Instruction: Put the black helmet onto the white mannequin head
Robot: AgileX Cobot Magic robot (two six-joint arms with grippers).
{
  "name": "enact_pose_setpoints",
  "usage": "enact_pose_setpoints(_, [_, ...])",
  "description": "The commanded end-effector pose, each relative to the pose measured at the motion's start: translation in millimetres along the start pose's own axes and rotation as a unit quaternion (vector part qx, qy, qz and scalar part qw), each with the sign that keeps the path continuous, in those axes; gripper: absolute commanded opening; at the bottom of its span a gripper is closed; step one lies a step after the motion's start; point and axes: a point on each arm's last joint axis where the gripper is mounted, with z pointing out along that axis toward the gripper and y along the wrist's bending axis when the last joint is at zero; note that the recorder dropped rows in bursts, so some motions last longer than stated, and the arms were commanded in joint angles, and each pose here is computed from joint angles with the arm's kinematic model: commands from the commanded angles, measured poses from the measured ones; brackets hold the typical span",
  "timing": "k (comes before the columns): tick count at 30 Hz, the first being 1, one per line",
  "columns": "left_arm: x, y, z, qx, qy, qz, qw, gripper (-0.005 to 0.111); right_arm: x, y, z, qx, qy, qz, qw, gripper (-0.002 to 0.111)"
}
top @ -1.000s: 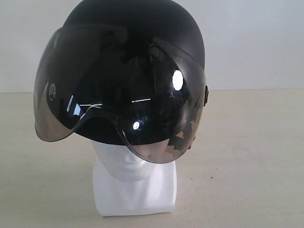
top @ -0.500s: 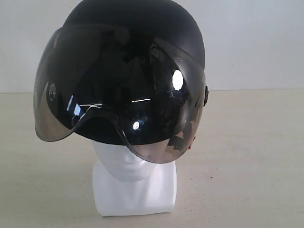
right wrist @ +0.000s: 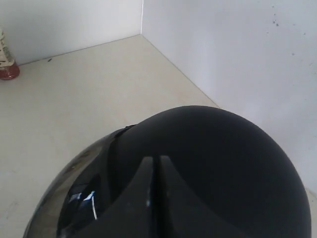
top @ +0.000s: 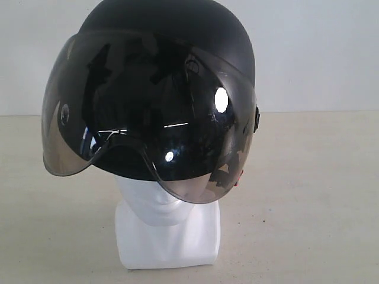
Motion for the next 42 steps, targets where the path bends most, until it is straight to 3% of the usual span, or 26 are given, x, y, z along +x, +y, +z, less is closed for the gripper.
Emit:
enact_pose_setpoints(1, [5, 11.5, 53, 0.118, 0.076, 0.003, 0.99, 0.004, -4, 6, -15, -0.02, -0.018, 0.005, 1.0, 0.0])
enact_pose_setpoints(6, [24, 23.5, 103, 0.263, 0.092, -0.033, 0.96, 0.004, -10, 20, -22, -0.095, -0.05, 0.017, 0.994, 0.0])
enact_pose_setpoints(9, [53, 29.1, 124, 0.334, 0.115, -0.055, 0.934, 0.004, -10, 21, -17, -0.107, -0.049, 0.027, 0.993, 0.0])
enact_pose_setpoints(14, [85, 39.3, 144, 0.342, 0.139, -0.056, 0.928, 0.004, -5, 19, 1, -0.113, -0.02, 0.033, 0.993, 0.0])
enact_pose_setpoints(21, [106, 41.9, 150, 0.346, 0.148, -0.062, 0.924, 0.004, 4, 17, 27, -0.118, 0.021, 0.037, 0.992, 0.0])
enact_pose_setpoints(28, [113, 17.9, 160, 0.378, 0.145, -0.07, 0.912, 0.004, 9, 8, 31, -0.074, 0.048, 0.035, 0.996, 0.0])
enact_pose_setpoints(37, [152, 10.1, 157, 0.388, 0.176, -0.097, 0.9, 0.004, 9, 9, 31, -0.076, 0.048, 0.036, 0.995, 0.0])
enact_pose_setpoints(39, [154, 8.8, 154, 0.388, 0.18, -0.102, 0.898, 0.004, 9, 9, 31, -0.075, 0.049, 0.035, 0.995, 0.0])
enact_pose_setpoints(42, [133, 7.5, 150, 0.389, 0.162, -0.077, 0.904, 0.004, 9, 8, 31, -0.071, 0.048, 0.03, 0.996, 0.0])
